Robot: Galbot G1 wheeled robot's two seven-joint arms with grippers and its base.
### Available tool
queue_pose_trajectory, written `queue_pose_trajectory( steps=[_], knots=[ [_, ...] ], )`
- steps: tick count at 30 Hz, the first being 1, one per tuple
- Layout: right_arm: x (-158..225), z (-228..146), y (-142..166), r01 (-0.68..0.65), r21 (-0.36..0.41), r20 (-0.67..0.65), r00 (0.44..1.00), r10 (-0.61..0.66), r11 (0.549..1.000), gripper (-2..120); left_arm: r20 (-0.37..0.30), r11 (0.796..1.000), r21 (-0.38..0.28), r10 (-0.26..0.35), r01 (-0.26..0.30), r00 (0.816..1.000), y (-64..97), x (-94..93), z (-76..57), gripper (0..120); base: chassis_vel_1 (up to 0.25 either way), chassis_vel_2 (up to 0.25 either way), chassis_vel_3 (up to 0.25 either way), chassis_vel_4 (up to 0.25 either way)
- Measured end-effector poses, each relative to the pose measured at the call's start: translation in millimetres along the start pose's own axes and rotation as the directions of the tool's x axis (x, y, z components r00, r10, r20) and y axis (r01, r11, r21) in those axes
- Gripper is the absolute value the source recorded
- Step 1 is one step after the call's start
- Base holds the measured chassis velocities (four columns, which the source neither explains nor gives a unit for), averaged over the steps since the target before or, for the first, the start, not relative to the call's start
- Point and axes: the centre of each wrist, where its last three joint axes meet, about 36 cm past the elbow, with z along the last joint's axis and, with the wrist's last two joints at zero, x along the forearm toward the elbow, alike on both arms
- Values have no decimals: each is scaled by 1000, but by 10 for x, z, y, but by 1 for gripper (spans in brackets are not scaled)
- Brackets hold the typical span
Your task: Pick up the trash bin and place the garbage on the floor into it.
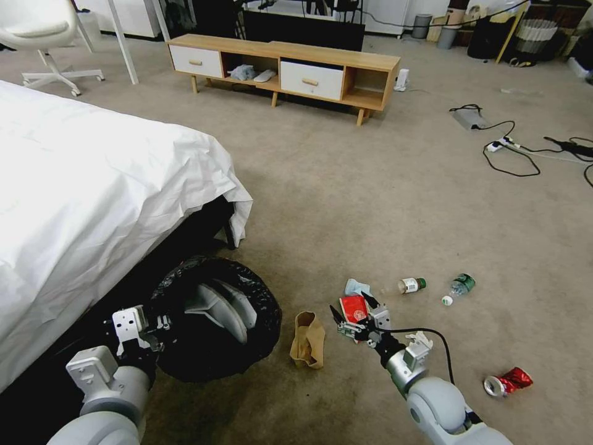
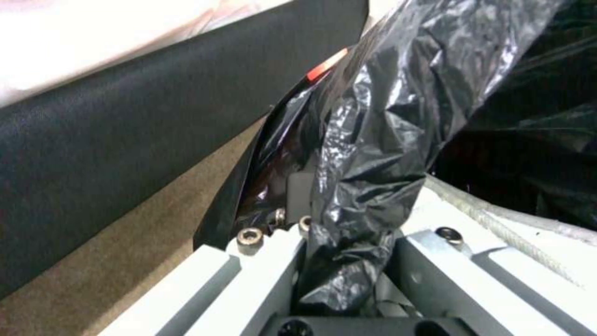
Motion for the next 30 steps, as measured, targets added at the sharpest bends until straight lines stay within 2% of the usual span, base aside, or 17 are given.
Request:
queue_pose_trajectory(
  steps=[9,15,20,23,30],
  knots=[
    [-342,-178,92,4,-42,-34,999,-5,999,100,11,1000,-4,-7,7,1000,49,-27,-40,0,0,0,0,0],
    [-633,-301,238,7,-143,-103,994,-22,990,100,16,1000,15,-24,23,1000,153,-80,-77,0,0,0,0,0],
    [-775,-360,320,1,-194,-136,990,-28,981,100,18,999,26,-28,28,999,192,-108,-89,0,0,0,0,0],
    [-895,-401,470,-19,-251,-205,978,-34,968,100,26,998,32,-46,45,999,273,-161,-114,0,0,0,0,0],
    [-1007,-453,543,-68,-281,-295,955,-19,957,100,29,998,21,-67,67,997,377,-221,-120,0,0,0,0,0]
  ],
)
